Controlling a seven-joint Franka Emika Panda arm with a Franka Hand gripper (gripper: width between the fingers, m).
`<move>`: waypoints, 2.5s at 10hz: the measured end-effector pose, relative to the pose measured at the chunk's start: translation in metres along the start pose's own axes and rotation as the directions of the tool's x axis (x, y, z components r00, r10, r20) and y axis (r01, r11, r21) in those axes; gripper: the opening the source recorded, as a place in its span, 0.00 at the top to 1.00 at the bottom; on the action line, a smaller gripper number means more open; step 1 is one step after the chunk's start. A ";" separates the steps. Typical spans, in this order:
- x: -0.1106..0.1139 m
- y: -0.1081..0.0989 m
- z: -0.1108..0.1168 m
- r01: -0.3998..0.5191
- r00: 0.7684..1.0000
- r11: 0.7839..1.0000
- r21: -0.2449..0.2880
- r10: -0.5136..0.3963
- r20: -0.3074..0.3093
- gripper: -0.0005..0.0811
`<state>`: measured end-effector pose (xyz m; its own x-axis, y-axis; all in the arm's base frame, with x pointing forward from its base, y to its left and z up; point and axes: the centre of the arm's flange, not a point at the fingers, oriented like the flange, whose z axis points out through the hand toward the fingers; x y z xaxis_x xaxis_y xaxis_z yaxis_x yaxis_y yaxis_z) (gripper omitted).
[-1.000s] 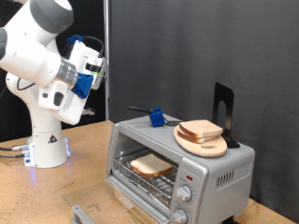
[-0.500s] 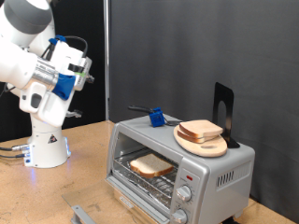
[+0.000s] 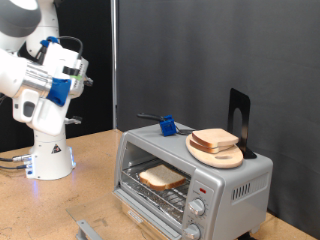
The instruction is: Make a piece of toast with the oven
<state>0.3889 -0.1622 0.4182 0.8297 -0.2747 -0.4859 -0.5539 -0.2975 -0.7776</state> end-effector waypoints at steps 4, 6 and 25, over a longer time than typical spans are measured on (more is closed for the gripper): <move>0.025 0.058 -0.032 -0.011 0.999 1.000 0.007 0.011 -0.043 0.16; 0.050 0.084 -0.032 -0.025 0.993 0.998 -0.053 0.019 -0.114 0.16; 0.146 0.220 0.056 -0.151 0.970 0.987 -0.059 0.136 -0.203 0.16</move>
<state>0.3923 -0.2164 0.1542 0.7148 -0.4930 -0.4959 -0.6761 -0.3061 -0.6702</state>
